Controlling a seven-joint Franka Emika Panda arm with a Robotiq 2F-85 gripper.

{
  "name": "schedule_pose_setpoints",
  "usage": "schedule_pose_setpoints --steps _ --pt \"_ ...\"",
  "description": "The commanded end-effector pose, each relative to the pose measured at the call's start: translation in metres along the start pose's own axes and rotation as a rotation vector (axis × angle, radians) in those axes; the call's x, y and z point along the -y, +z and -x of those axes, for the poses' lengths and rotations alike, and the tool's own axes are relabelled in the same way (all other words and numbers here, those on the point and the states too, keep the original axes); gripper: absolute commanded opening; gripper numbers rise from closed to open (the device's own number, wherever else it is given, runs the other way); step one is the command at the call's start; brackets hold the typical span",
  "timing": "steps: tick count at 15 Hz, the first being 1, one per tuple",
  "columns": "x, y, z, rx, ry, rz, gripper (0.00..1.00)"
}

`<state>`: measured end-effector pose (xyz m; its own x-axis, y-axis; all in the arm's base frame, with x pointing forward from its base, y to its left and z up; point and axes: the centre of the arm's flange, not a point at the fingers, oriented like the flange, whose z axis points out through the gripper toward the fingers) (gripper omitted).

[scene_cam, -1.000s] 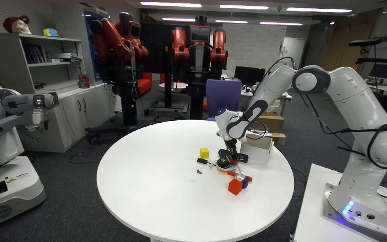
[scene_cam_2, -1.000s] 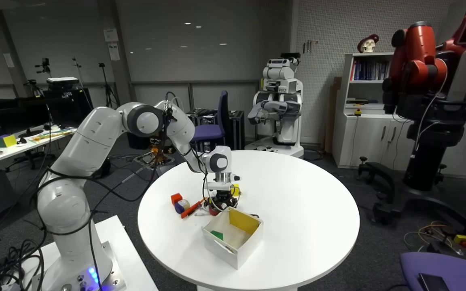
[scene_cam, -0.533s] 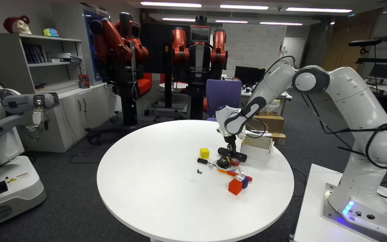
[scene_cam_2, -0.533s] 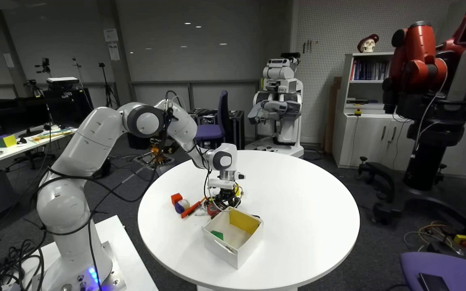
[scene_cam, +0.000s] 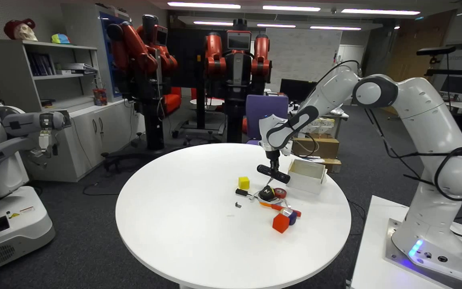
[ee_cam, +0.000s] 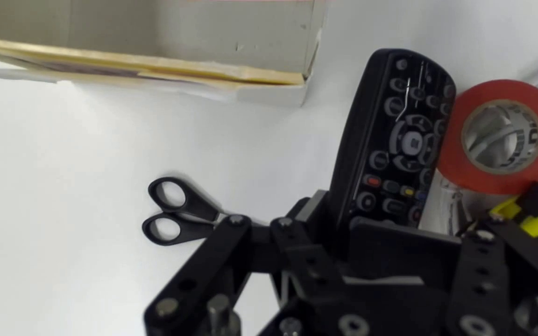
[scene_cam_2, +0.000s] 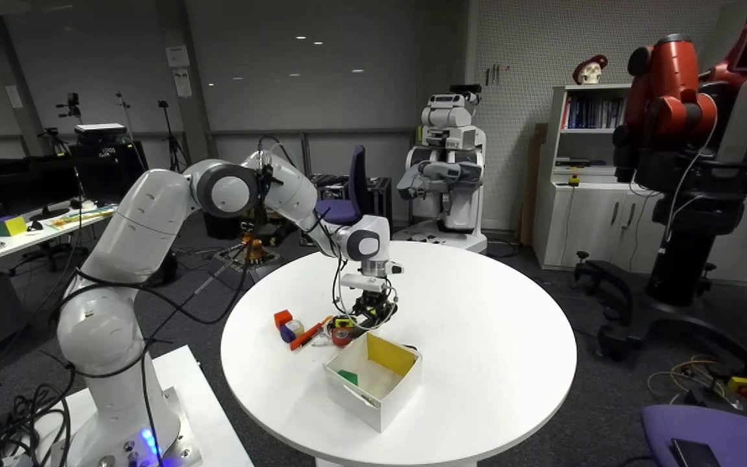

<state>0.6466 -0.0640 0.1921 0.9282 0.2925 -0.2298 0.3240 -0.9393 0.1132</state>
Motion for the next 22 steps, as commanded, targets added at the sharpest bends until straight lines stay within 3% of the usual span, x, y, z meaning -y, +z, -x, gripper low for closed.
schedule_pose_setpoints --steps 1,5,11,16,22 --pt "-0.016 -0.045 0.013 -0.021 0.01 -0.028 0.02" --pt "-0.028 -0.082 0.029 -0.034 0.044 -0.023 0.02" --pt "-0.054 -0.118 0.084 0.067 0.109 -0.023 0.02" --pt "-0.089 -0.085 0.126 0.131 0.183 -0.022 0.02" --pt "-0.095 -0.016 0.173 0.251 0.222 -0.096 0.02"
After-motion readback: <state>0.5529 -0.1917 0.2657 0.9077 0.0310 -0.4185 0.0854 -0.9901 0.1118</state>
